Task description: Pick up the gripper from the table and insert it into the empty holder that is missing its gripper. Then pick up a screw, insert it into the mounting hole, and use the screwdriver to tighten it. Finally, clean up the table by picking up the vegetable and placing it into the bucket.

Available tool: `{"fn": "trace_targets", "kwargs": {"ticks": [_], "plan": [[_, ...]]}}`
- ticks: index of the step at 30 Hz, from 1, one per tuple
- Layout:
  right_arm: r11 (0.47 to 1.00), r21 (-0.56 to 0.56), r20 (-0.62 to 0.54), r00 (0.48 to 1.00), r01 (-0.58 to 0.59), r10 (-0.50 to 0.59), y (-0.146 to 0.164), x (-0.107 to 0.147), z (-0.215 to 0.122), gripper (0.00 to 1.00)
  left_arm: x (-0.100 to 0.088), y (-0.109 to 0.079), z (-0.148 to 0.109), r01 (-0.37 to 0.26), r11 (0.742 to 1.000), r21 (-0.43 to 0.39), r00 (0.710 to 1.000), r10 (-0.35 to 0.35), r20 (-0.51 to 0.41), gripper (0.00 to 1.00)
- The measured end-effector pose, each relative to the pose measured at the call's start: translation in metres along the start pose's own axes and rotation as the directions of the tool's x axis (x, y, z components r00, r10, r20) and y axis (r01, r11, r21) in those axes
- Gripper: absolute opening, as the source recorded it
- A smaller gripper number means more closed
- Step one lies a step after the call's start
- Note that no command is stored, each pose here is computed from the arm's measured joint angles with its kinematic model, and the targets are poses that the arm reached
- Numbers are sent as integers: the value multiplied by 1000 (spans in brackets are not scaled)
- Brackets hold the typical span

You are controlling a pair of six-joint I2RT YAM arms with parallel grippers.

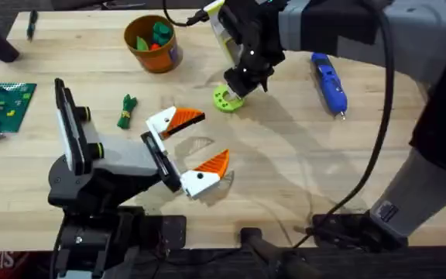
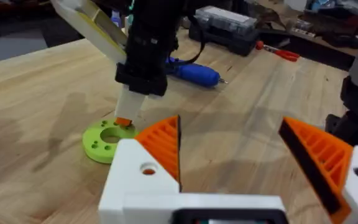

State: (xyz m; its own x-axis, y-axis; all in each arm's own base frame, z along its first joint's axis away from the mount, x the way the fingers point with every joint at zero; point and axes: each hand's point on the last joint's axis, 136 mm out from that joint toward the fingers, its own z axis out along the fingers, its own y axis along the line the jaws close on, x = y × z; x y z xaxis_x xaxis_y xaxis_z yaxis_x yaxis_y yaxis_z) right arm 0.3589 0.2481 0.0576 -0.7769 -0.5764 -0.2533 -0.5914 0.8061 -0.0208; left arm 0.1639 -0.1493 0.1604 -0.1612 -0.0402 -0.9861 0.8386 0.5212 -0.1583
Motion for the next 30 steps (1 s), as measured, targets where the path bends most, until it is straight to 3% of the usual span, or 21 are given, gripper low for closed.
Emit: {"fn": "trace_targets", "kwargs": {"ticks": [17, 24, 30], "plan": [[1000, 0, -41, 999, 4, -4, 0, 9, -9, 3, 0, 0, 0, 0, 1000, 0, 1000, 0, 0, 986], [1000, 3, 79, 997, 2, -2, -2, -17, -66, 3, 0, 0, 0, 0, 1000, 0, 1000, 0, 0, 986], [1000, 6, 182, 983, 0, -1, -2, -19, -126, 3, 0, 0, 0, 0, 1000, 0, 1000, 0, 0, 986]]}}
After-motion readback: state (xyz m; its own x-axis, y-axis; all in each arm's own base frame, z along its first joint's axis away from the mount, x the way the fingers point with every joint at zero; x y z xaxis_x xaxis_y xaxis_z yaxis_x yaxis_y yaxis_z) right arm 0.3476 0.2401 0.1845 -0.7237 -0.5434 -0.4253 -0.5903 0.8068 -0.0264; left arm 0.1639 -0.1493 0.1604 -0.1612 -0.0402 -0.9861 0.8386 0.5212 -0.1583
